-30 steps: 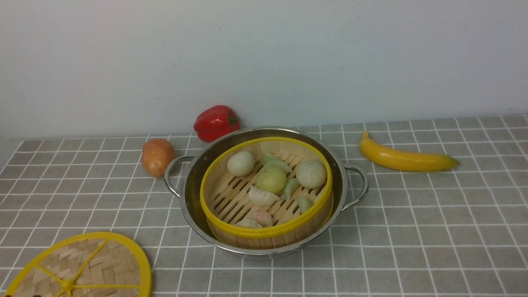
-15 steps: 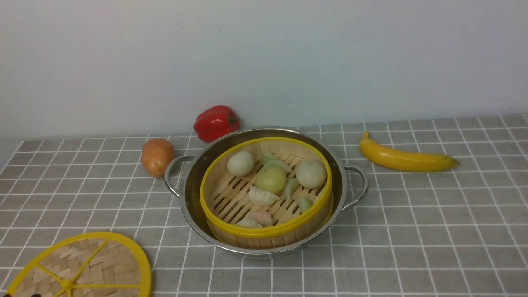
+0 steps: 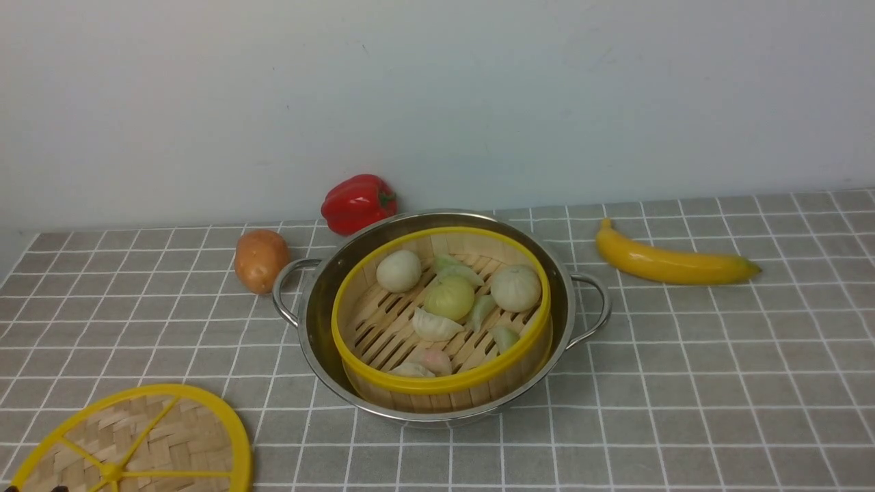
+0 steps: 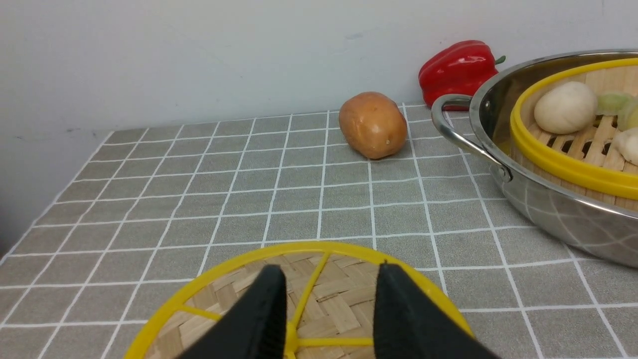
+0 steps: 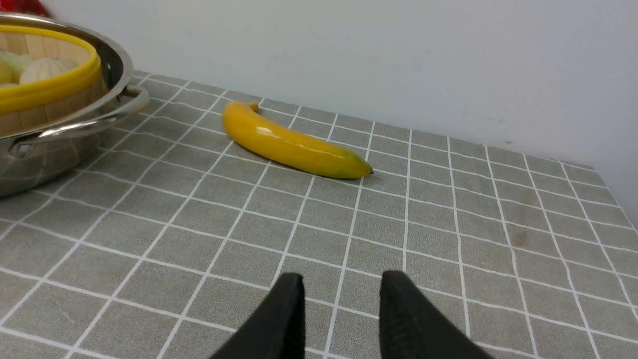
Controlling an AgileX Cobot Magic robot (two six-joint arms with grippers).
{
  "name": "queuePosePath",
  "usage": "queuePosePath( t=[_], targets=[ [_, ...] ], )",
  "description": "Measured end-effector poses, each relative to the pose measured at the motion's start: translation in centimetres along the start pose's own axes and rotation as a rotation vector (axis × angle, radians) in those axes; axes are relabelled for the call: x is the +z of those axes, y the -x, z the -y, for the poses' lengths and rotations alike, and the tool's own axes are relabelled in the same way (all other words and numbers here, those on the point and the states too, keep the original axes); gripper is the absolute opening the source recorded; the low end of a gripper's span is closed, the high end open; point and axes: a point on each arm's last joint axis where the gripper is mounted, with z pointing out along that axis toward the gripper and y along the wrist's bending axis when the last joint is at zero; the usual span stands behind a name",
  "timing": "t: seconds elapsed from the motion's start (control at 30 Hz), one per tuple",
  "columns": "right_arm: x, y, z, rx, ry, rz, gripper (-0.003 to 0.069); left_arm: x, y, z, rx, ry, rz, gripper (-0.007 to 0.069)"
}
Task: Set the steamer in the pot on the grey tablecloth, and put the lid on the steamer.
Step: 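Grasp the bamboo steamer lid lying on the table by its centre knob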
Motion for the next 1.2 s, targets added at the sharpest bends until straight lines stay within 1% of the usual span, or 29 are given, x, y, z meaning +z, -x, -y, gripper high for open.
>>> queuePosePath(
  t=[0.53,0.6,0.7,0.73,0.77,0.87,0.9,1.07,1.2],
  targets=[
    [0.0,0.0,0.0,0.003,0.001,0.0,0.024,0.0,0.1,0.0,0.0,-0.002,0.014,0.0243],
    [0.0,0.0,0.0,0.004,0.001,0.0,0.024,0.0,0.5,0.2,-0.05,-0.018,0.056,0.0243],
    [0.0,0.0,0.0,0.004,0.001,0.001,0.024,-0.2,1.6,0.4,-0.236,-0.068,0.176,0.0243],
    [0.0,0.0,0.0,0.004,0.001,0.001,0.024,-0.2,1.7,0.4,-0.257,-0.073,0.185,0.0243],
    [0.0,0.0,0.0,0.005,0.001,0.001,0.024,-0.3,2.4,0.4,-0.366,-0.097,0.253,0.0243],
    [0.0,0.0,0.0,0.005,0.001,0.001,0.024,-0.6,3.3,0.2,-0.593,-0.14,0.356,0.0243],
    [0.0,0.0,0.0,0.005,0.001,0.001,0.024,-0.7,3.4,0.2,-0.628,-0.146,0.368,0.0243],
    [0.0,0.0,0.0,0.005,0.001,0.001,0.024,-0.8,3.7,0.1,-0.704,-0.16,0.403,0.0243],
    [0.0,0.0,0.0,0.005,0.001,0.001,0.024,-1.0,4.1,0.0,-0.696,-0.162,0.449,0.0243]
  ],
)
